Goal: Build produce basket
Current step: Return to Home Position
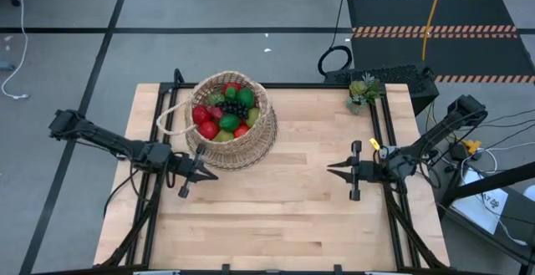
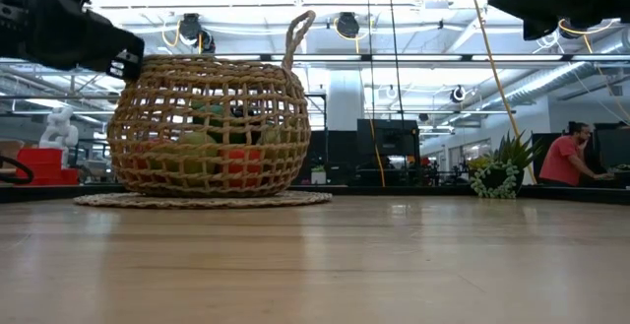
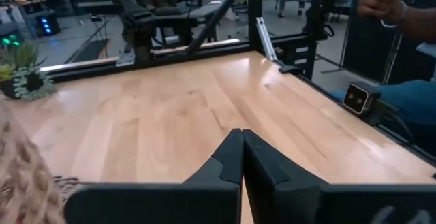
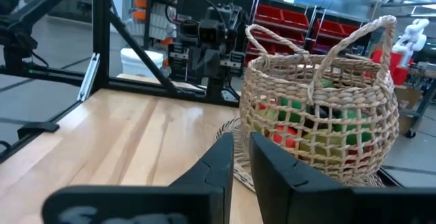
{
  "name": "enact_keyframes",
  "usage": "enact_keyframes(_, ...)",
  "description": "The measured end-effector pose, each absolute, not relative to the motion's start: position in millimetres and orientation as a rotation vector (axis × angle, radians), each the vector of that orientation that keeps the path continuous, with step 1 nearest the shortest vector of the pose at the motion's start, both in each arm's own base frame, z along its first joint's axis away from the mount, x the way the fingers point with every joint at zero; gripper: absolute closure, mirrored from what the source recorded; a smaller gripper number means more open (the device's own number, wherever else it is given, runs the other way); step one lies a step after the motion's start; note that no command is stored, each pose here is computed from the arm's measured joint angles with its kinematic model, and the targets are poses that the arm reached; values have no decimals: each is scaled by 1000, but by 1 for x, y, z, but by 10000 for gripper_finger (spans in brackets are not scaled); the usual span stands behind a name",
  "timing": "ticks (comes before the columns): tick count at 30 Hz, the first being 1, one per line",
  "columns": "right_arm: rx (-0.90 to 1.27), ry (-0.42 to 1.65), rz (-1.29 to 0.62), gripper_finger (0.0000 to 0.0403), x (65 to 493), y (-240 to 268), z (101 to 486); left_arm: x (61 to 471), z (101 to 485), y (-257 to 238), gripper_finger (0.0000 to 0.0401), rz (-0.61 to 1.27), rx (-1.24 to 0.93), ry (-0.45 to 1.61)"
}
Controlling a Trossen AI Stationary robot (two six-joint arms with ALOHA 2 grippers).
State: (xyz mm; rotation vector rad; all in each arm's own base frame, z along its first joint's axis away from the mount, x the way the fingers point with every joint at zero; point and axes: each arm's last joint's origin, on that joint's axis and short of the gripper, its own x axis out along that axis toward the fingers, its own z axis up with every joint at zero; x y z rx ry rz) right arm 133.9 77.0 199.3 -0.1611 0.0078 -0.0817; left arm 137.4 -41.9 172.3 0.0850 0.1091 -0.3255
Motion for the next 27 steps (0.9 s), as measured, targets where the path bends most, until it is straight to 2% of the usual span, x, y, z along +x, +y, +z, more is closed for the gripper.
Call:
enact_keyframes(10,-185,10,-82,362,129,73,193,124,160,-32,397,-278,81,64)
enact_keyframes(23,-201,13,-83,362,127,72,193,120,162,-19,393,-205,99,57)
enact_keyframes(27,-205,22,-82,362,127,72,192,118,163,-18,398,-232,100,46)
